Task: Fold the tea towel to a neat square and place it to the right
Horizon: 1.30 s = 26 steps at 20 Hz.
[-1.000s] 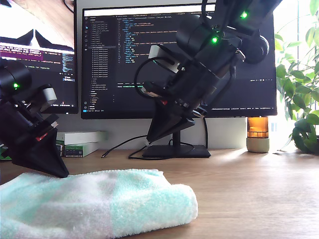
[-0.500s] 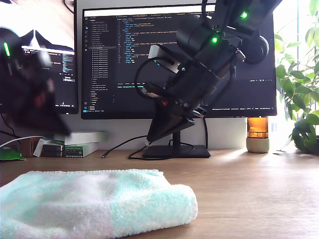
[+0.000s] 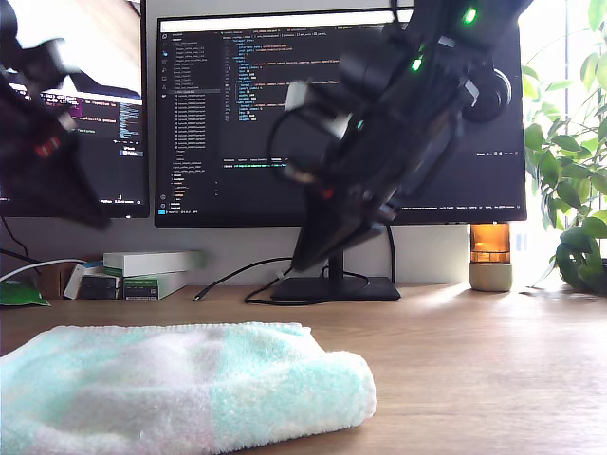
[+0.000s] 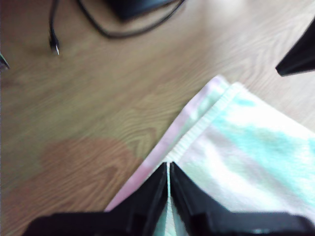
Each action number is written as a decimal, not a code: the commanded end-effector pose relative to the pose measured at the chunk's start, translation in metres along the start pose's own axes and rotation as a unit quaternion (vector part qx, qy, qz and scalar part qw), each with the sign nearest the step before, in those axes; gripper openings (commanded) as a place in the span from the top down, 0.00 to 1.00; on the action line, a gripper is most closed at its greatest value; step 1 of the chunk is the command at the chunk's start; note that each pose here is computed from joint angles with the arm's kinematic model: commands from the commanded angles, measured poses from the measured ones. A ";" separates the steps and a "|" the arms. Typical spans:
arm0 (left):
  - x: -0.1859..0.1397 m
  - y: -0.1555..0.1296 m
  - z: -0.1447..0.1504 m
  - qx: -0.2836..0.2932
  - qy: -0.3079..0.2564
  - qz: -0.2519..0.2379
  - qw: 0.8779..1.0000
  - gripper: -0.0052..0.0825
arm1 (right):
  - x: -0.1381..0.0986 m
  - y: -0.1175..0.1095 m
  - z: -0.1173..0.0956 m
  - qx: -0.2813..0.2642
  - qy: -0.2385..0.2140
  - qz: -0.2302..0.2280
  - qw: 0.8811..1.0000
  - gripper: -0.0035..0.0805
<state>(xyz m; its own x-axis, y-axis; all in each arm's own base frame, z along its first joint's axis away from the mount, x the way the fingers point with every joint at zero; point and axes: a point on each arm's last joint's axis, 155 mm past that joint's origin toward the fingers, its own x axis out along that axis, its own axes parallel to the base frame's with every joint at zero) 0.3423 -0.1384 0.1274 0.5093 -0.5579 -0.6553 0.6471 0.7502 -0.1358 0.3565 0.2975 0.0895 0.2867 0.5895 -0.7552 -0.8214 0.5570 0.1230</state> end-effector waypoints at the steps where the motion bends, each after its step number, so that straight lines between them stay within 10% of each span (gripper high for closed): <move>1: 0.007 -0.007 -0.019 -0.017 0.013 -0.007 1.000 0.97 | -0.006 0.003 0.000 -0.005 0.001 0.006 1.000 0.97; 17: 0.005 -0.106 -0.080 -0.035 0.043 -0.037 0.998 0.97 | -0.033 0.078 -0.062 -0.025 -0.046 0.100 0.994 0.97; 26: -0.007 -0.131 -0.142 -0.089 0.174 -0.041 0.980 0.97 | -0.020 0.119 -0.084 -0.009 -0.013 0.199 0.980 0.97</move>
<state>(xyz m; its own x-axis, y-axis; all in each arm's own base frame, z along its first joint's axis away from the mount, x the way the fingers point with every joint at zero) 0.1786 -0.1862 0.0504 0.2336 -0.4947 -0.8371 0.5660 0.7692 -0.2966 0.2166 0.2998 0.0738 -0.0173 0.7793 -0.6264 -0.8882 0.2757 0.3675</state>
